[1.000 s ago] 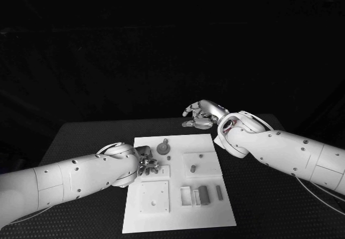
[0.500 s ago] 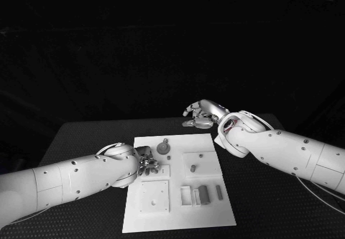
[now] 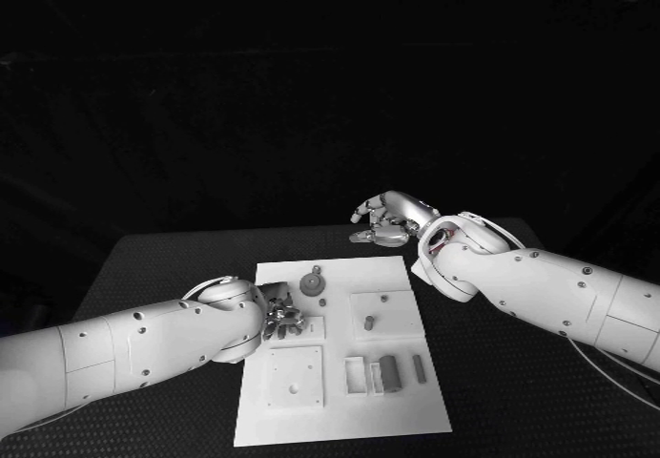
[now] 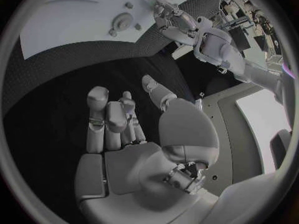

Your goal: Assemble the parts on the task board

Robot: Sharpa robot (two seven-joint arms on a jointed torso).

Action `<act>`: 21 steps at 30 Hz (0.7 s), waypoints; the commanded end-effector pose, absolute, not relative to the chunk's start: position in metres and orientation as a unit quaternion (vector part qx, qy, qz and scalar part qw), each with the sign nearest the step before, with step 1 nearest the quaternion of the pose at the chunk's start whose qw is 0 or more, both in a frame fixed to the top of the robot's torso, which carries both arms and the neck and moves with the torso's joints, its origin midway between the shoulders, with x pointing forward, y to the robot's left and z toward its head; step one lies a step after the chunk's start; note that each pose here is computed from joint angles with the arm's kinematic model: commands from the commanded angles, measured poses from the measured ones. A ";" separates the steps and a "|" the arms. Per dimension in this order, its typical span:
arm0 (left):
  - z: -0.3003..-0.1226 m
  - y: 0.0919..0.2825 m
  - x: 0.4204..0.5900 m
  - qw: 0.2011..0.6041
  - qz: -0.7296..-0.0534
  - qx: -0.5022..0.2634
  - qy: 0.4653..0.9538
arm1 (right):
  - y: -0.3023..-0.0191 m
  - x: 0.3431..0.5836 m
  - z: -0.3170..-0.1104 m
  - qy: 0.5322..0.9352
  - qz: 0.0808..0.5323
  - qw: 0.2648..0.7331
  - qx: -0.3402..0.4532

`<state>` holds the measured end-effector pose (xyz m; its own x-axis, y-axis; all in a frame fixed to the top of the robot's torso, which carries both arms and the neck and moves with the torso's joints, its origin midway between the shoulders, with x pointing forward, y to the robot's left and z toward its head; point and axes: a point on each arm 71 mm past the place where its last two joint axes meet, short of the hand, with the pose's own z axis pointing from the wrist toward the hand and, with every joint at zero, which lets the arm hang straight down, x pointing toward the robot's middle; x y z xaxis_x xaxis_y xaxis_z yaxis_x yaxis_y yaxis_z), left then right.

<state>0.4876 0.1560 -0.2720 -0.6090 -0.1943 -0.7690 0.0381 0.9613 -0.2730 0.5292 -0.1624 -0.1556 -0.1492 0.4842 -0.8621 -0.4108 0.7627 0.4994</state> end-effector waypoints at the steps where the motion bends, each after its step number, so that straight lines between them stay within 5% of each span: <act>1: -0.282 0.151 0.479 0.414 -0.132 -0.022 0.901 | -0.162 0.529 -0.156 0.678 0.346 0.648 0.023; 21: -0.281 0.155 0.480 0.425 -0.137 -0.031 0.894 | -0.163 0.529 -0.156 0.679 0.346 0.646 0.027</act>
